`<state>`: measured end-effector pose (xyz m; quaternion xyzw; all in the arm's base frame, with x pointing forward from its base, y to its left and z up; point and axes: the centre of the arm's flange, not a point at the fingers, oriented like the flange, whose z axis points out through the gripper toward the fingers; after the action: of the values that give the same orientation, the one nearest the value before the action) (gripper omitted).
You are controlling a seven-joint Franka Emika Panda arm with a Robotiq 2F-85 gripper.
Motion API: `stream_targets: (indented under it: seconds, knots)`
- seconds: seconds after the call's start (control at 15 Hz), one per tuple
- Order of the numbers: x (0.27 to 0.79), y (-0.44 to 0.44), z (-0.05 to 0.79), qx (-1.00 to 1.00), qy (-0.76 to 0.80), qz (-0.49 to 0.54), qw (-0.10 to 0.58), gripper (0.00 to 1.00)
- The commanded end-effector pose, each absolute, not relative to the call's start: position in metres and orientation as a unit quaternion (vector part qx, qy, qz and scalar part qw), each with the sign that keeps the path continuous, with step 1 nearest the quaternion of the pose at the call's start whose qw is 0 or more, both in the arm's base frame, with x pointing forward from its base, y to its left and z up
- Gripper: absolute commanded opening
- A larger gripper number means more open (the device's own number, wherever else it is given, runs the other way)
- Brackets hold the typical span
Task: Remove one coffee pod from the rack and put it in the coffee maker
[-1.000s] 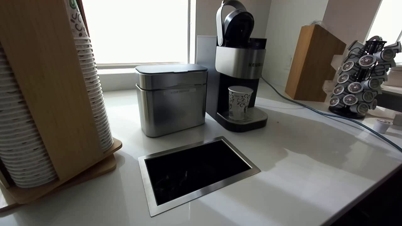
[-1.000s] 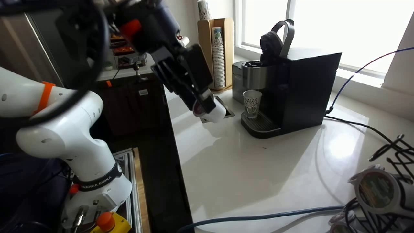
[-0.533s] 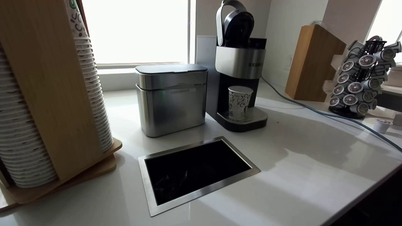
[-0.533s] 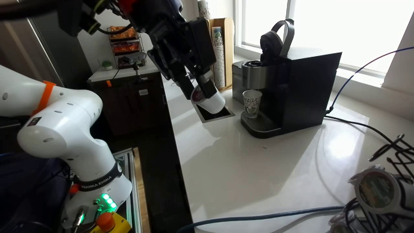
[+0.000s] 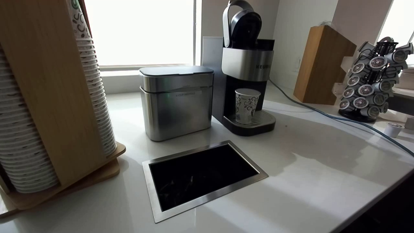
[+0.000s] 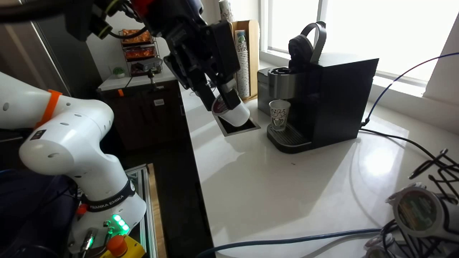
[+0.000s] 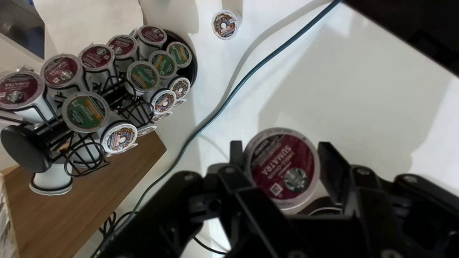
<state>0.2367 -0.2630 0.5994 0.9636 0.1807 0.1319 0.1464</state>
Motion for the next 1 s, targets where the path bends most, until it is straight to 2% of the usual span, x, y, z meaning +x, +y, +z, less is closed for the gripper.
stream_targets:
  seconds: [0.0,0.73,0.8,0.93]
  knots:
    - [0.237,-0.263,0.599,0.964,0.181,0.132,0.146,0.54]
    - [0.237,-0.263,0.599,0.963,0.182,0.132,0.147,0.54]
    - [0.237,-0.263,0.599,0.963,0.182,0.132,0.147,0.29]
    - [0.261,-0.243,0.604,0.955,0.207,0.163,0.134,0.29]
